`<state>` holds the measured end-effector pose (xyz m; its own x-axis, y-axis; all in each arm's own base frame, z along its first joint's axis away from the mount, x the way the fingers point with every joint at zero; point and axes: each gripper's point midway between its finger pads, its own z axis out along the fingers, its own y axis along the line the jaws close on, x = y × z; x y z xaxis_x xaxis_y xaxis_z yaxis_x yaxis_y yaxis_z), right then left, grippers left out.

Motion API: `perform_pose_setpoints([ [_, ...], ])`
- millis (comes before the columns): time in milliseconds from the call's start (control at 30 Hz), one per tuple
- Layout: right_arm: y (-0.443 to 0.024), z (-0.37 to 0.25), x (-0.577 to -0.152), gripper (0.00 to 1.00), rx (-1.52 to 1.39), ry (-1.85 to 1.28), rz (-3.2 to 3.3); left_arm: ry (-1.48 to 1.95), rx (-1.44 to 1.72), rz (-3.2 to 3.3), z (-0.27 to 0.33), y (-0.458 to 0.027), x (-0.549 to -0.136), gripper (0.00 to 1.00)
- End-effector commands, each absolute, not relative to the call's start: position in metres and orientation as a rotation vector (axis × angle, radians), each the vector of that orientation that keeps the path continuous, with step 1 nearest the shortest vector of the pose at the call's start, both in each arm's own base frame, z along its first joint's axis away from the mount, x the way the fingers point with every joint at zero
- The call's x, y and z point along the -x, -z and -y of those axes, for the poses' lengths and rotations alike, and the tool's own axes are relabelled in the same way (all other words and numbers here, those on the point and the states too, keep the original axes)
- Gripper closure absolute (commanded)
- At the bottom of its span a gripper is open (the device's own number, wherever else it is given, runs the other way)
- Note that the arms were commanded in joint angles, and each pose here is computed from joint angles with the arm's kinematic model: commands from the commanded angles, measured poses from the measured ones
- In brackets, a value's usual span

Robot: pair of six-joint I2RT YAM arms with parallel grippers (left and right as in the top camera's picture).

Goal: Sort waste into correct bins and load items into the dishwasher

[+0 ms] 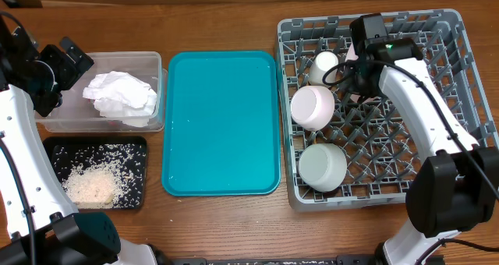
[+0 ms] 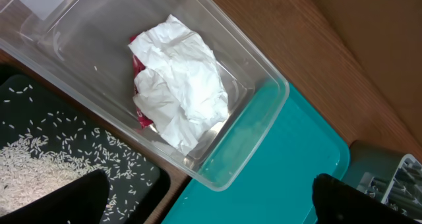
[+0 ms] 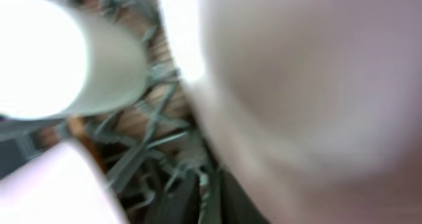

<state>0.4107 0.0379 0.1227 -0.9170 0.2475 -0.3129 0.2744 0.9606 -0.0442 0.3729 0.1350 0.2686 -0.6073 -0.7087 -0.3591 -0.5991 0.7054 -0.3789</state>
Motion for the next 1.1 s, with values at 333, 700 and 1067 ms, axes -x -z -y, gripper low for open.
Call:
perform_pose_setpoints([
  [333, -0.164, -0.149, -0.406, 0.67, 0.071, -0.458, -2.770, 0.313, 0.996, -2.400, -0.134, -0.278, -0.375, 0.00],
  [700, -0.161, -0.191, -0.400, 0.60, 0.284, -0.201, -2.700, 0.313, 0.996, -2.400, -0.134, -0.278, -0.375, 0.00],
  [1067, -0.125, -0.201, -0.404, 0.59, 0.317, -0.154, -2.748, 0.313, 0.996, -2.400, -0.134, -0.278, -0.375, 0.00],
])
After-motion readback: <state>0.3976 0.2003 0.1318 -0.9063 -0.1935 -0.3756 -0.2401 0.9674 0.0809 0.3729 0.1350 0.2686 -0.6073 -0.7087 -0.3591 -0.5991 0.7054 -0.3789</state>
